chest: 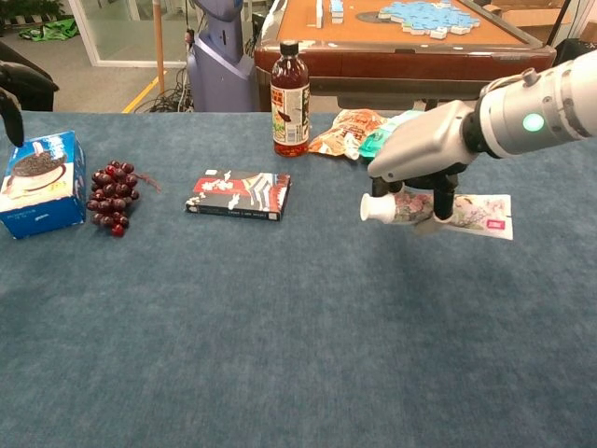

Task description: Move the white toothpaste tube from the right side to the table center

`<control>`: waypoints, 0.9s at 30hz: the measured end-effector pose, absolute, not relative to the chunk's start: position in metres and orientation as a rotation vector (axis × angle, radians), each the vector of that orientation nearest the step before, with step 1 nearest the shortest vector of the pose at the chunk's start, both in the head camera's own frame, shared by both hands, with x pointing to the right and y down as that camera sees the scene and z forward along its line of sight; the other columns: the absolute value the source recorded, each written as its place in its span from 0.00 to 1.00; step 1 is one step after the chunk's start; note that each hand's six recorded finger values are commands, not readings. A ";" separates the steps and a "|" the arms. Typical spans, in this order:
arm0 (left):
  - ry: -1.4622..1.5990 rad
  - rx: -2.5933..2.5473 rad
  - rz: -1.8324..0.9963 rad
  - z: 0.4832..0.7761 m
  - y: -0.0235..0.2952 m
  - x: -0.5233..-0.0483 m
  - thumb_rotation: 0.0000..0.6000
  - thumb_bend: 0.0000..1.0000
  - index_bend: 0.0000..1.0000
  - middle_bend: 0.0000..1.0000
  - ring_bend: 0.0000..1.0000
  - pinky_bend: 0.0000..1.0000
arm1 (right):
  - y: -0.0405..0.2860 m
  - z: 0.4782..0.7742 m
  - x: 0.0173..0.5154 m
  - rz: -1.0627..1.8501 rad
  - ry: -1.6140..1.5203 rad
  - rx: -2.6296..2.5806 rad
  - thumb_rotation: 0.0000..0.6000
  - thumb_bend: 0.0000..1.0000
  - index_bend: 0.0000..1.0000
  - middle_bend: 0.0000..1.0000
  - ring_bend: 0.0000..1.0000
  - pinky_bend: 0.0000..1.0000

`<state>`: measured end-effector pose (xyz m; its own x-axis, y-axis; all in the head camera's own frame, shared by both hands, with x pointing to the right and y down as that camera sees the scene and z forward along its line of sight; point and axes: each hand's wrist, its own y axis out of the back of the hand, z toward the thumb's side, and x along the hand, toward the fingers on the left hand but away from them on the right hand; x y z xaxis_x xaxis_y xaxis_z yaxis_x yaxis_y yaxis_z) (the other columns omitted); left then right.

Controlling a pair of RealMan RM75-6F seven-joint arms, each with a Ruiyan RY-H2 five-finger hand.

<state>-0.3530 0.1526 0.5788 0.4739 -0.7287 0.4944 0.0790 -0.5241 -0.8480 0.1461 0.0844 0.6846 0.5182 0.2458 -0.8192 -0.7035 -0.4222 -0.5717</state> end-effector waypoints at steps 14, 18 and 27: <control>0.220 -1.850 -0.999 0.599 0.147 -0.288 1.00 0.09 0.04 0.51 0.49 0.22 | 0.072 0.690 0.090 1.077 0.443 -1.668 1.00 0.98 0.92 0.77 0.72 0.37; 0.150 -1.825 -0.967 0.604 0.151 -0.275 1.00 0.09 0.04 0.55 0.52 0.28 | 0.072 0.693 0.079 1.082 0.454 -1.669 1.00 0.99 0.93 0.77 0.73 0.37; 0.044 -1.788 -0.887 0.614 0.161 -0.245 1.00 0.09 0.03 0.58 0.54 0.34 | 0.077 0.702 0.062 1.101 0.472 -1.691 1.00 1.00 0.94 0.78 0.74 0.37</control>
<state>-0.2450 0.1610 0.6138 0.7204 -0.4324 0.5423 0.3771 -0.4121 -0.8294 0.0621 0.0771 0.7019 0.5051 0.1902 -0.8419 -0.7411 -0.4043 -0.5360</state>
